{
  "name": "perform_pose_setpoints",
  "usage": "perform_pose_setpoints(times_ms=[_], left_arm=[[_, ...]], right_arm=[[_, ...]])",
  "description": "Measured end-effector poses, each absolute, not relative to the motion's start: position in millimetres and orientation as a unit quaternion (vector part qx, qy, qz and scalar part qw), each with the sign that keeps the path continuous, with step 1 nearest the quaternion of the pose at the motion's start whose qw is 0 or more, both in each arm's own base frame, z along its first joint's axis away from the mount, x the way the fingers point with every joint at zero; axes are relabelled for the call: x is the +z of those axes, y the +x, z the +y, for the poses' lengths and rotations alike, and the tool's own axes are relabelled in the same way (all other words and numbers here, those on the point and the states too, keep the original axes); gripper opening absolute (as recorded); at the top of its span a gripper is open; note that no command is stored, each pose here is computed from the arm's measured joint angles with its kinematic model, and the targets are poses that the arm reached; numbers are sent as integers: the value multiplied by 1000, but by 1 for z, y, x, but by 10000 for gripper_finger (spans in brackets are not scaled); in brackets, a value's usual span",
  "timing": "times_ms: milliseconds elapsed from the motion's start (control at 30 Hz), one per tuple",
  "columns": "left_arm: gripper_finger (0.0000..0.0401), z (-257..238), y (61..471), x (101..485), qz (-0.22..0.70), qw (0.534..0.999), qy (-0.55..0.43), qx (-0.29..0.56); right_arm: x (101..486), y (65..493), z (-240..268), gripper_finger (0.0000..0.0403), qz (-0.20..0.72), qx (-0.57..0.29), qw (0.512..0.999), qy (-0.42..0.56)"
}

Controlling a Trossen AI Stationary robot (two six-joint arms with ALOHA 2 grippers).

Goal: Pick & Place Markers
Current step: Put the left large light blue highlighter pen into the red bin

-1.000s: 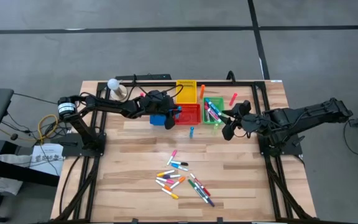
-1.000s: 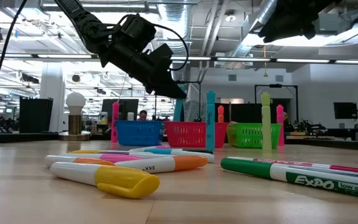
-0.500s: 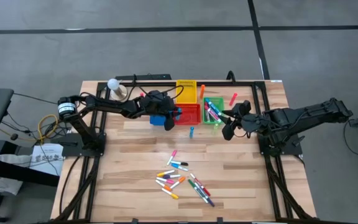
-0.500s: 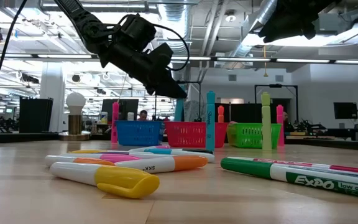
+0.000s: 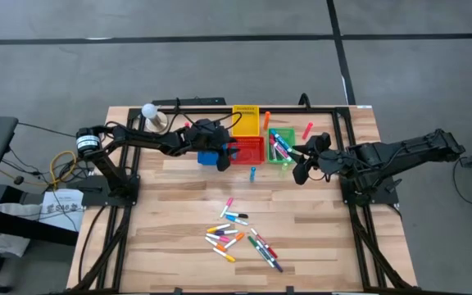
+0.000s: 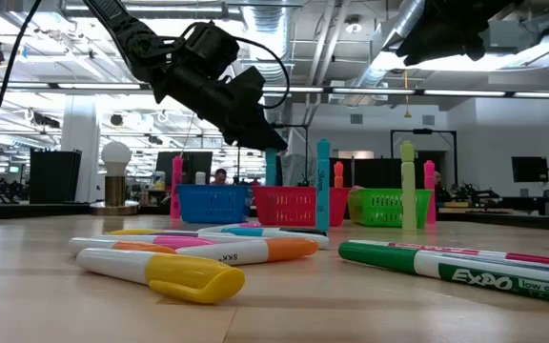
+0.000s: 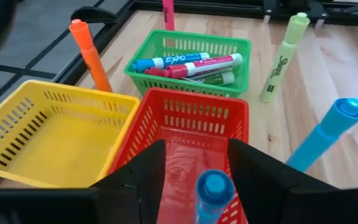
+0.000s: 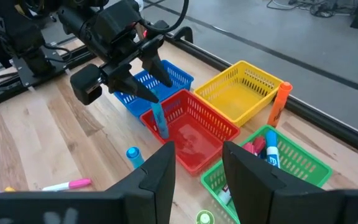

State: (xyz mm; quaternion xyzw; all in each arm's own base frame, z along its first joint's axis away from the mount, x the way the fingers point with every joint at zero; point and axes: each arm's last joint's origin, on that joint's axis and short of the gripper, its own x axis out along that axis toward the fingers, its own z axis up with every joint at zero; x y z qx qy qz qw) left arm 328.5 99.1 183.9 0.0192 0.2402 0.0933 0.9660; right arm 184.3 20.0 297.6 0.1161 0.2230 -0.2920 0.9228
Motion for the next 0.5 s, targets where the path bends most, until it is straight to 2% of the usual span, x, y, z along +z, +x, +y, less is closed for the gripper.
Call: perform_pose_setpoints(times_ms=[300,500], left_arm=[[175,98,329,185,240,965,37,96],[175,95,320,213,206,971,69,95]], right_arm=[[298,184,20,125,223,-292,923,116],[298,184,20,125,224,-291,923,113]])
